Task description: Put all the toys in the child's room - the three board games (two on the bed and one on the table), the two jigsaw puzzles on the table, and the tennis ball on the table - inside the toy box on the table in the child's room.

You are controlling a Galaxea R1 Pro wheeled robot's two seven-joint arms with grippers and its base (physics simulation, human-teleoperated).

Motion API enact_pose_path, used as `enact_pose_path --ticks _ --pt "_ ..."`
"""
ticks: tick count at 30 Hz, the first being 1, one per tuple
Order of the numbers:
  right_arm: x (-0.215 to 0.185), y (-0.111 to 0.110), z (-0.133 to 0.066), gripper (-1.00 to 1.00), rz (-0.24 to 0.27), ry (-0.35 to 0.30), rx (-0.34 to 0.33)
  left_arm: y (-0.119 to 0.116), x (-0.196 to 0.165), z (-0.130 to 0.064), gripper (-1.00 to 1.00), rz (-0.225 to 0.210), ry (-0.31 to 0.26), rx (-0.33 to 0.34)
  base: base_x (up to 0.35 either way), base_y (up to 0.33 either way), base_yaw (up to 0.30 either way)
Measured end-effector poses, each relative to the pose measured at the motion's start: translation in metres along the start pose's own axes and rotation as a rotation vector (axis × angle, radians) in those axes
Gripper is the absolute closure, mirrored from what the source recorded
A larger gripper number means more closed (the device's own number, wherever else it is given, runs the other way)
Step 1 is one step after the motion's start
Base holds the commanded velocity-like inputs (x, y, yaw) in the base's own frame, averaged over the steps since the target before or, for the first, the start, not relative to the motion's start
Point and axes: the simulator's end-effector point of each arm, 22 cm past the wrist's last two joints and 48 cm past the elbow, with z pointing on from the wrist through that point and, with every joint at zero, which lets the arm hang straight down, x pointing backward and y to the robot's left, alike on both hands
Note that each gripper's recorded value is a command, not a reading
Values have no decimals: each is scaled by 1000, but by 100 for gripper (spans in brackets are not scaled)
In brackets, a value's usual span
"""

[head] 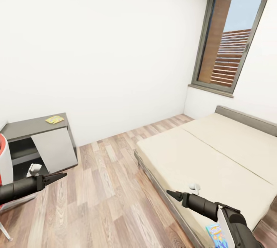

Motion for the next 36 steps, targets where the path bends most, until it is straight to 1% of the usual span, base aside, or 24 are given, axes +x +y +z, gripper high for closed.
enact_pose_path --ticks 9,22,36 --pt "2 -2 0 -100 4 2 2 2 1 1 -100 -3 3 -1 0 33 -266" --pt "3 -4 1 -100 8 4 5 2 2 1 -100 -5 4 -2 0 158 -276" --pt "3 -4 1 -100 8 5 6 2 2 1 -100 -5 4 -1 0 22 -278"
